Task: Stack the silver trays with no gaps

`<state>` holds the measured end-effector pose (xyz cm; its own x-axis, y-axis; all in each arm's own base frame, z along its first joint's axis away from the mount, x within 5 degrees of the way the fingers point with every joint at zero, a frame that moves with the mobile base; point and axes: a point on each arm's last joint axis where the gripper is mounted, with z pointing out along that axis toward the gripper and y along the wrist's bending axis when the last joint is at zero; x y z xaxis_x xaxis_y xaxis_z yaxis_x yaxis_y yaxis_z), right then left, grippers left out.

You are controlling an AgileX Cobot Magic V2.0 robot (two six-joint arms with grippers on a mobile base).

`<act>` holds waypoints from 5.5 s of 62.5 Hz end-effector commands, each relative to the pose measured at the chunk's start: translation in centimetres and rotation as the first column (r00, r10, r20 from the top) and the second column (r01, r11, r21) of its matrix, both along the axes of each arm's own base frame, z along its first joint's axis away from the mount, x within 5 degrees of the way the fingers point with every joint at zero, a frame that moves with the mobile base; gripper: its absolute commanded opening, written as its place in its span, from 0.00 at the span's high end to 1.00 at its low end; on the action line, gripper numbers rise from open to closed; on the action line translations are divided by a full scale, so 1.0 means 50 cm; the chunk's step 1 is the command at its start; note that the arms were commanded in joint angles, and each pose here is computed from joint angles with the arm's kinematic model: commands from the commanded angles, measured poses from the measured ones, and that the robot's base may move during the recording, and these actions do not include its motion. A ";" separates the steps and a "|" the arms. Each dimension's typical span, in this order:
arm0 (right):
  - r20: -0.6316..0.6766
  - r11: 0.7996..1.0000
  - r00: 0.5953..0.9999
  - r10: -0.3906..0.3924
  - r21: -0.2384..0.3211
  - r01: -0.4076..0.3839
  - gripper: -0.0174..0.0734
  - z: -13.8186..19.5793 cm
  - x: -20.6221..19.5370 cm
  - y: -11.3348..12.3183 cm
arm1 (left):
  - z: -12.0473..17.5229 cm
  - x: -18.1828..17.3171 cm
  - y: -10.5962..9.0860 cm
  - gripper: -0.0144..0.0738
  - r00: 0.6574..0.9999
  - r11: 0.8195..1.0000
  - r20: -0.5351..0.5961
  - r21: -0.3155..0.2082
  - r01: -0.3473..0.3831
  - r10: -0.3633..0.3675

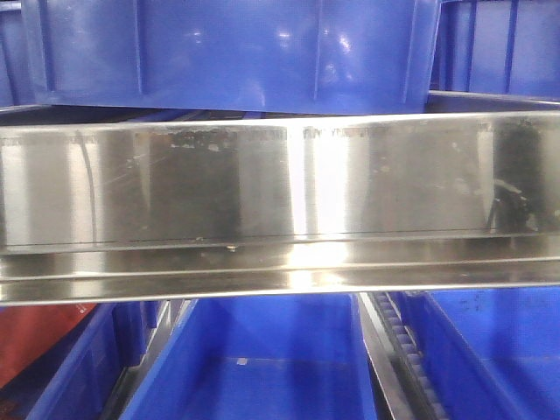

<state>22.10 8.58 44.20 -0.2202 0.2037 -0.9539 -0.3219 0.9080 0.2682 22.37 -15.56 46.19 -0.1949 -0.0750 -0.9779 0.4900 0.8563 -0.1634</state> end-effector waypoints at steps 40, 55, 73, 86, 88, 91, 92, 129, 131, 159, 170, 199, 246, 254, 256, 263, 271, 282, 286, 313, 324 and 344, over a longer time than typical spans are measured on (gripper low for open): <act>0.086 0.997 0.996 0.017 0.078 -0.024 0.88 0.026 -0.006 0.008 | 0.023 -0.012 -0.014 0.86 0.996 0.994 0.067 -0.089 0.058 -0.052; 0.086 0.997 0.996 0.017 0.078 -0.024 0.88 0.026 -0.006 0.008 | 0.023 -0.012 -0.014 0.86 0.996 0.994 0.067 -0.089 0.058 -0.052; 0.086 0.997 0.996 0.017 0.078 -0.024 0.88 0.026 -0.006 0.008 | 0.023 -0.012 -0.014 0.86 0.996 0.994 0.067 -0.089 0.058 -0.052; 0.086 0.997 0.996 0.017 0.078 -0.024 0.88 0.026 -0.006 0.008 | 0.023 -0.012 -0.014 0.86 0.996 0.994 0.067 -0.089 0.058 -0.052; 0.086 0.997 0.996 0.017 0.078 -0.024 0.88 0.026 -0.006 0.008 | 0.023 -0.012 -0.014 0.86 0.996 0.994 0.067 -0.089 0.058 -0.052; 0.086 0.997 0.996 0.017 0.078 -0.024 0.88 0.026 -0.006 0.008 | 0.023 -0.012 -0.014 0.86 0.996 0.994 0.067 -0.089 0.058 -0.052; 0.086 0.997 0.996 0.017 0.078 -0.024 0.88 0.026 -0.006 0.008 | 0.023 -0.012 -0.014 0.86 0.996 0.994 0.067 -0.089 0.058 -0.052; 0.086 0.997 0.996 0.017 0.078 -0.024 0.88 0.026 -0.006 0.008 | 0.023 -0.012 -0.014 0.86 0.996 0.994 0.067 -0.089 0.058 -0.052; 0.086 0.997 0.996 0.017 0.078 -0.024 0.88 0.026 -0.006 0.008 | 0.023 -0.012 -0.014 0.86 0.996 0.994 0.067 -0.089 0.058 -0.052; 0.086 0.997 0.996 0.017 0.078 -0.024 0.88 0.026 -0.006 0.008 | 0.023 -0.012 -0.014 0.86 0.996 0.994 0.067 -0.089 0.058 -0.052; 0.086 0.997 0.996 0.017 0.078 -0.024 0.88 0.026 -0.006 0.008 | 0.023 -0.012 -0.014 0.86 0.996 0.994 0.067 -0.089 0.058 -0.052; 0.086 0.997 0.996 0.017 0.078 -0.024 0.88 0.026 -0.006 0.008 | 0.023 -0.012 -0.014 0.86 0.996 0.994 0.067 -0.089 0.058 -0.052; 0.086 0.997 0.996 0.017 0.078 -0.024 0.88 0.026 -0.006 0.008 | 0.023 -0.012 -0.014 0.86 0.996 0.994 0.067 -0.089 0.058 -0.052; 0.086 0.997 0.996 0.017 0.078 -0.024 0.88 0.026 -0.006 0.008 | 0.023 -0.012 -0.014 0.86 0.996 0.994 0.067 -0.089 0.058 -0.052; 0.086 0.997 0.996 0.017 0.078 -0.024 0.88 0.026 -0.006 0.008 | 0.023 -0.012 -0.014 0.86 0.996 0.994 0.067 -0.089 0.058 -0.052; 0.086 0.997 0.996 0.017 0.078 -0.024 0.88 0.026 -0.006 0.008 | 0.023 -0.012 -0.014 0.86 0.996 0.994 0.067 -0.089 0.058 -0.052; 0.086 0.997 0.996 0.017 0.078 -0.024 0.88 0.026 -0.006 0.008 | 0.023 -0.012 -0.014 0.86 0.996 0.994 0.067 -0.089 0.058 -0.052; 0.086 0.997 0.996 0.017 0.078 -0.024 0.88 0.026 -0.006 0.008 | 0.023 -0.012 -0.014 0.86 0.996 0.994 0.067 -0.089 0.058 -0.052; 0.086 0.997 0.996 0.017 0.078 -0.024 0.88 0.026 -0.006 0.008 | 0.023 -0.012 -0.014 0.86 0.996 0.994 0.067 -0.089 0.058 -0.052; 0.086 0.997 0.996 0.017 0.078 -0.024 0.88 0.026 -0.006 0.008 | 0.023 -0.012 -0.014 0.86 0.996 0.994 0.067 -0.089 0.058 -0.052; 0.088 0.997 0.996 0.017 0.079 -0.024 0.88 0.027 -0.006 0.008 | 0.024 -0.012 -0.014 0.86 0.996 0.994 0.068 -0.090 0.059 -0.053; 0.088 0.997 0.996 0.017 0.079 -0.024 0.88 0.027 -0.006 0.008 | 0.024 -0.012 -0.014 0.86 0.996 0.994 0.068 -0.090 0.059 -0.053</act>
<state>21.97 8.52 44.43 -0.2035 0.2084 -0.9566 -0.3262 0.9068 0.2669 22.19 -15.45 46.44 -0.1824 -0.0810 -0.9799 0.4944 0.8539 -0.1626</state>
